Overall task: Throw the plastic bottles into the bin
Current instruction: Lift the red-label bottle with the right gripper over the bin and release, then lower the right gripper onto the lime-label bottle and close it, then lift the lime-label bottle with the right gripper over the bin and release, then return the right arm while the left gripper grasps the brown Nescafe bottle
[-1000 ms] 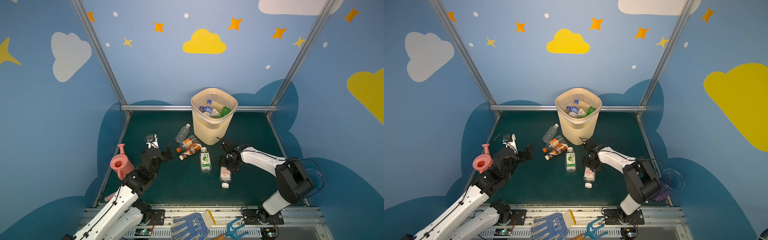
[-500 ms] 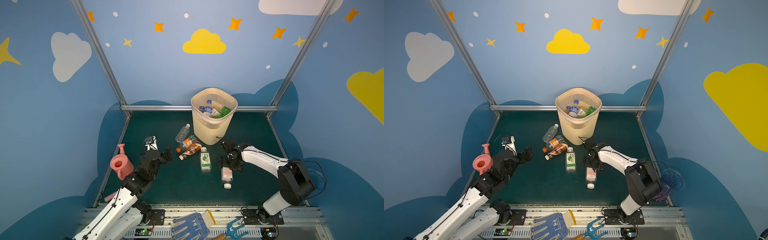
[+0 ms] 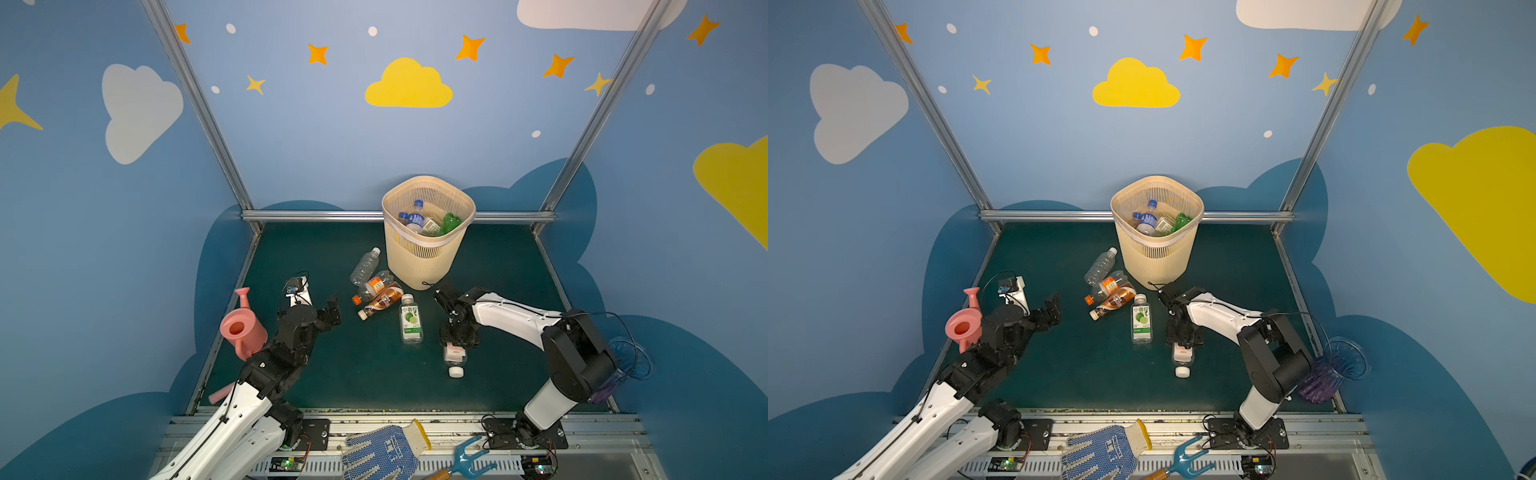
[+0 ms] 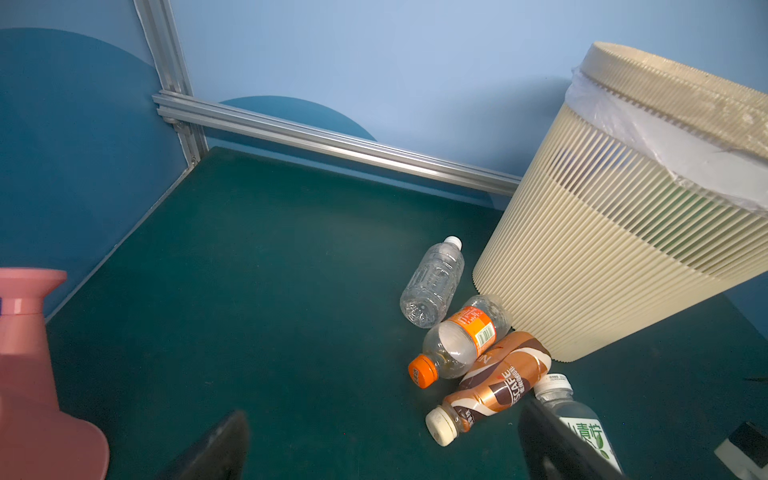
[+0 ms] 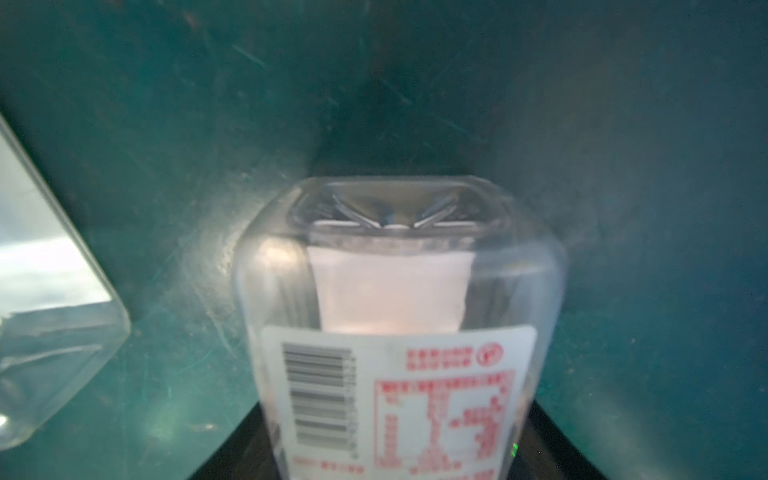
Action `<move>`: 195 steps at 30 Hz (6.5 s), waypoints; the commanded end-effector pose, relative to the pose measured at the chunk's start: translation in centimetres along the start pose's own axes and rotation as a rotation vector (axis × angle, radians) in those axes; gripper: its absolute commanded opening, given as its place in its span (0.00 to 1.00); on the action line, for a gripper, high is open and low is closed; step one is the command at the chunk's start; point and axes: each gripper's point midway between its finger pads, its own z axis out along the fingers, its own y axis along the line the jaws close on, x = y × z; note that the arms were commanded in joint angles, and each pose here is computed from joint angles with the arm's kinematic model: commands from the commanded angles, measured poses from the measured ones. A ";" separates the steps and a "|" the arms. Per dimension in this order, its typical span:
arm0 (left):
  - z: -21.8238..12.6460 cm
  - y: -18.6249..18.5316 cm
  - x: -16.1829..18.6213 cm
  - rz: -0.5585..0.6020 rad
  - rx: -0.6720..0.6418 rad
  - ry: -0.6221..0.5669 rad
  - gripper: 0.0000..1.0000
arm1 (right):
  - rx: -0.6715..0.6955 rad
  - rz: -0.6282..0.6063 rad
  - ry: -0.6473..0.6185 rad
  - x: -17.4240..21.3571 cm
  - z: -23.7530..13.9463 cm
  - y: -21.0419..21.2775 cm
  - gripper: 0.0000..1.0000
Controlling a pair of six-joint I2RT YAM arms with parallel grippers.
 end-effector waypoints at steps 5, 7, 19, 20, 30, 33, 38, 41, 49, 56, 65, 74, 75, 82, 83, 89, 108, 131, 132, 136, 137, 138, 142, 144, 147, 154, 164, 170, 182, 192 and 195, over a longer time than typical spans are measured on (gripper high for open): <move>0.2 0.9 0.5 0.000 -0.045 0.010 1.00 | -0.043 -0.004 -0.054 -2.0 -3.1 0.3 0.55; 0.4 1.1 0.8 -0.002 -0.059 0.020 1.00 | -0.067 -0.002 -0.129 -3.7 -5.8 0.1 0.55; 3.5 2.0 3.9 -0.098 -0.105 0.157 1.00 | -0.243 0.064 -1.199 -13.3 -41.6 -6.4 0.53; 3.9 2.1 4.1 -0.108 -0.110 0.175 1.00 | -0.278 0.068 -1.300 -13.1 -45.0 -6.8 0.53; 5.7 0.4 5.6 -0.142 -0.062 0.304 1.00 | -0.633 -0.127 -1.210 -21.0 -46.0 2.2 0.60; 5.6 -0.1 5.7 -0.142 -0.049 0.334 1.00 | -0.632 -0.261 -0.946 -23.8 -38.8 6.5 0.66; 5.0 0.2 5.7 -0.114 -0.058 0.347 1.00 | -0.540 -0.195 -1.078 -24.3 -43.6 3.2 0.91; 4.8 -0.2 5.2 -0.096 -0.019 0.325 1.00 | -0.523 -0.154 -1.297 -22.5 -49.0 1.0 0.98; 4.6 -1.5 5.2 -0.067 0.044 0.333 1.00 | -0.494 -0.093 -1.395 -17.6 -51.1 -3.0 0.98; 4.8 -3.7 6.4 0.097 0.073 0.397 1.00 | -0.467 0.099 -1.239 -15.9 -41.4 -7.2 0.98; 5.9 -5.4 8.5 0.181 0.030 0.489 1.00 | -0.448 0.243 -0.845 -11.0 -22.3 -6.4 0.98; 6.1 -3.9 7.6 0.066 -0.008 0.402 1.00 | -0.401 0.148 -0.573 -7.2 -11.1 1.7 0.98; 6.1 -3.7 7.7 0.066 -0.017 0.407 1.00 | -0.398 0.132 -0.557 -7.1 -10.5 2.6 0.98; 5.6 -1.5 7.8 0.036 -0.081 0.400 1.00 | -0.329 -0.010 -0.441 -7.2 -7.2 9.1 0.98; 5.5 -1.2 7.8 0.029 -0.087 0.395 1.00 | -0.317 -0.025 -0.423 -7.2 -6.8 9.7 0.98; 4.9 0.3 8.2 0.004 -0.111 0.389 1.00 | -0.271 -0.077 -0.343 -7.3 -4.7 12.0 0.97; 4.1 2.0 9.1 -0.014 -0.143 0.389 1.00 | -0.093 -0.214 -0.181 -6.6 -0.3 12.9 0.79; 4.3 2.0 9.0 -0.019 -0.142 0.382 1.00 | -0.281 -0.316 -0.616 -8.8 -18.8 12.4 0.50; 4.5 1.8 9.0 -0.020 -0.140 0.384 1.00 | -0.309 -0.326 -0.696 -9.0 -21.9 12.1 0.50; 5.3 1.1 8.8 -0.018 -0.129 0.392 1.00 | -0.425 -0.363 -1.088 -8.7 -35.7 9.9 0.47; 5.4 1.0 8.8 -0.016 -0.126 0.395 1.00 | -0.457 -0.370 -1.200 -8.1 -39.6 9.0 0.47; 5.6 0.8 8.8 -0.017 -0.123 0.399 1.00 | -0.486 -0.377 -1.299 -7.3 -43.0 8.1 0.47; 6.3 -0.2 8.7 -0.027 -0.097 0.419 1.00 | -0.484 -0.365 -1.634 -5.2 -52.9 4.2 0.47; 6.7 -0.8 8.9 -0.028 -0.077 0.442 1.00 | -0.451 -0.349 -1.749 -4.9 -55.9 3.0 0.49; 7.1 -1.9 9.3 -0.011 -0.032 0.480 1.00 | -0.409 -0.347 -1.742 -7.2 -56.0 3.5 0.50; 7.4 -3.1 9.5 -0.034 0.010 0.494 1.00 | -0.538 -0.351 -1.183 -19.7 -40.5 9.2 0.57; 6.8 -3.3 8.8 0.004 0.024 0.461 1.00 | -0.418 -0.212 -1.451 -19.2 -49.6 3.4 0.96; 6.8 -5.7 8.4 0.092 0.066 0.441 1.00 | -0.380 -0.176 -1.479 -16.5 -49.7 0.8 0.97; 8.4 -12.7 11.6 0.400 0.196 0.584 1.00 | -0.333 0.116 -1.226 -15.1 -35.9 -7.6 0.97; 11.9 -14.4 13.2 0.543 0.172 0.666 0.99 | -0.301 0.343 -0.993 -10.6 -23.4 -12.8 0.98; 12.7 -14.5 14.1 0.570 0.169 0.688 0.98 | -0.302 0.399 -0.964 -9.4 -21.4 -13.8 0.98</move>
